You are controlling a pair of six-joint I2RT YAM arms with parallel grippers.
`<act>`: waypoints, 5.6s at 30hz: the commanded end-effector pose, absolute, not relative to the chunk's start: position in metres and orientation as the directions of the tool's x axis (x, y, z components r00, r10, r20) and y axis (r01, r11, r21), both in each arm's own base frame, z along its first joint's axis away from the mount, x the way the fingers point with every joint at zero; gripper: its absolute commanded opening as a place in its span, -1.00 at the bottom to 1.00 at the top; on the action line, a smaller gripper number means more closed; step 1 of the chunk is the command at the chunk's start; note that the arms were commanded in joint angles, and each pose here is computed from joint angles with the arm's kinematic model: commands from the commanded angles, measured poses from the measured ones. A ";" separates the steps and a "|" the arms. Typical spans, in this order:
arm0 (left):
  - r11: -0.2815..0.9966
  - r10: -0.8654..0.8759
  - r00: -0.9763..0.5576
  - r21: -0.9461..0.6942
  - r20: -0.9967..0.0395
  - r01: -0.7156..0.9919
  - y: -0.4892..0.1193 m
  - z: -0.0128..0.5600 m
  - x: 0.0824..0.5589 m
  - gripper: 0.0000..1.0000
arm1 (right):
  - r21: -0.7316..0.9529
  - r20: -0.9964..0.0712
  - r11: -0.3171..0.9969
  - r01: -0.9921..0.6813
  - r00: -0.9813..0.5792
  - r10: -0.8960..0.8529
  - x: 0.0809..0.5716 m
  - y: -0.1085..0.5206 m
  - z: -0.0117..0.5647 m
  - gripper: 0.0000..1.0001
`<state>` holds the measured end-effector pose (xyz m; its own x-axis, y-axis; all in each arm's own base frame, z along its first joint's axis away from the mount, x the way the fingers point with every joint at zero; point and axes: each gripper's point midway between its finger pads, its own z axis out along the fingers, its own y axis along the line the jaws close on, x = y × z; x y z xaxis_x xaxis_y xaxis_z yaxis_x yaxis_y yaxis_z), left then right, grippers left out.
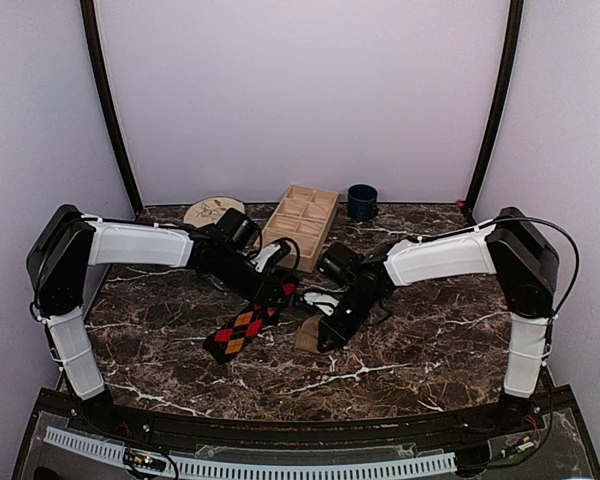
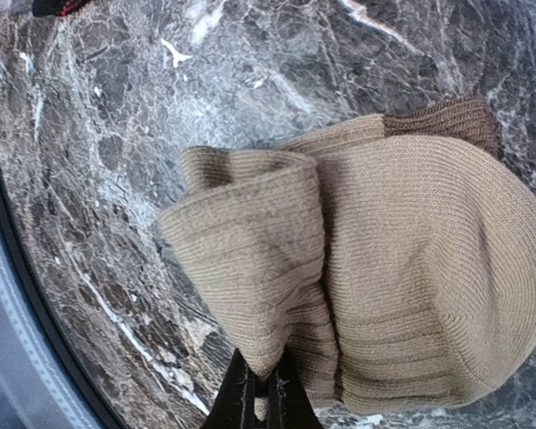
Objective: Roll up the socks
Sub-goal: Roll the sock at the center of the board.
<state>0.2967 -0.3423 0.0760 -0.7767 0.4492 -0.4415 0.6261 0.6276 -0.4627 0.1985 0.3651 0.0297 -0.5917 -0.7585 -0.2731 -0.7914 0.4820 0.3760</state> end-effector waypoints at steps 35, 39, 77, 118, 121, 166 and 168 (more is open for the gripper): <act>0.290 0.640 -0.283 -0.117 -0.714 0.950 -0.380 0.086 0.192 -0.11 | 0.759 0.030 0.485 -0.434 -0.721 -0.692 0.177 0.375 0.038 -1.00; 0.284 0.642 -0.260 -0.091 -0.721 0.954 -0.382 0.083 0.194 -0.09 | 0.763 0.044 0.489 -0.423 -0.721 -0.691 0.175 0.373 0.037 -1.00; 0.137 0.742 -0.160 -0.086 -0.651 0.987 -0.398 0.044 0.179 -0.18 | 0.794 0.085 0.480 -0.373 -0.713 -0.695 0.167 0.379 0.036 -1.00; 0.081 0.816 -0.118 -0.090 -0.565 0.993 -0.388 0.016 0.171 -0.68 | 0.787 0.091 0.480 -0.387 -0.697 -0.712 0.166 0.387 0.030 -0.88; 0.078 0.824 -0.127 -0.111 -0.552 0.991 -0.388 0.012 0.169 -0.79 | 0.784 0.086 0.481 -0.392 -0.699 -0.710 0.168 0.386 0.031 -0.73; 0.262 0.837 -0.459 -0.518 -0.298 0.814 -0.369 -0.008 0.160 -0.94 | 0.630 -0.099 0.639 -0.442 -0.862 -0.498 0.227 0.343 0.034 -0.19; 0.277 0.830 -0.477 -0.530 -0.289 0.802 -0.368 -0.009 0.162 -0.95 | 0.635 -0.109 0.633 -0.444 -0.862 -0.495 0.227 0.344 0.037 -0.18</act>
